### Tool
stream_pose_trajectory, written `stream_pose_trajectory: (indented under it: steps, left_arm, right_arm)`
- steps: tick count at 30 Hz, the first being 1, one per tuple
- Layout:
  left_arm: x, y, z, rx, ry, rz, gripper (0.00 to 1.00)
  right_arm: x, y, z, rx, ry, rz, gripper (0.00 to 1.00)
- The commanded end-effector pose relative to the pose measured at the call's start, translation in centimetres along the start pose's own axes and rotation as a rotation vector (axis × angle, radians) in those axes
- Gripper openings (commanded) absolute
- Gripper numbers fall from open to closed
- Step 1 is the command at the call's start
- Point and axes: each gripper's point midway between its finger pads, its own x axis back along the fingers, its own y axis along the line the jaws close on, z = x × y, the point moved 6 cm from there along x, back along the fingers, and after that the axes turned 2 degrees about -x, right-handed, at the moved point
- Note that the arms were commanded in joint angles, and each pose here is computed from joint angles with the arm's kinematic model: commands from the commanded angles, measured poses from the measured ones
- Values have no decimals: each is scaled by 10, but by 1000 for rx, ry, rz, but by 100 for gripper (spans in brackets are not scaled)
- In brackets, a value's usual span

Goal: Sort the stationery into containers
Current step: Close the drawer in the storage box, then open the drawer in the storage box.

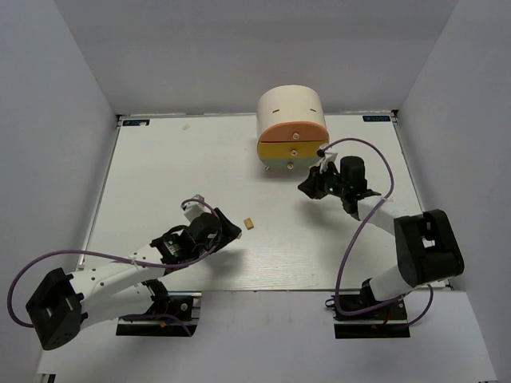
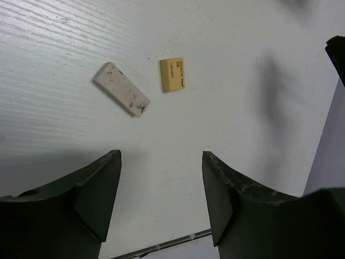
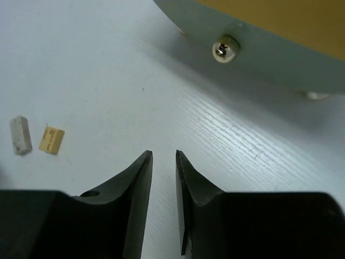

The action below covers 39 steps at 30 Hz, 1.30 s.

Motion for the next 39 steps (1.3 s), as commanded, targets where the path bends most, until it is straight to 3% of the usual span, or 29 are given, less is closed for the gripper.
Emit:
stream_pose_trajectory:
  steps: [1,3,6,8,10,24,39]
  left_arm:
    - [2,-6,0,7,7,16,71]
    - [2,-4,0,4,10,8,71]
    - [4,-2,0,10,13,1,71]
    - [6,-1,0,9,14,-2,71]
    - [8,1,0,26,18,-14,71]
    - [2,-4,2,23,38,-44,71]
    - [-6,-8,5,13,49,-46,71]
  right_arm:
    - [-9,-1,-16,-304,-119,51,30]
    - [-18,-1,-15,-470,-145,58,37]
    - [-29,-3,-13,-542,-170,40,48]
    - [-38,-6,-18,-658,-182,47,60]
    - [-44,-9,-19,-756,-183,55,62]
    - [-85,-37,-46,-943,-224,100,59]
    - [-65,-28,-24,-1044,-206,154,50]
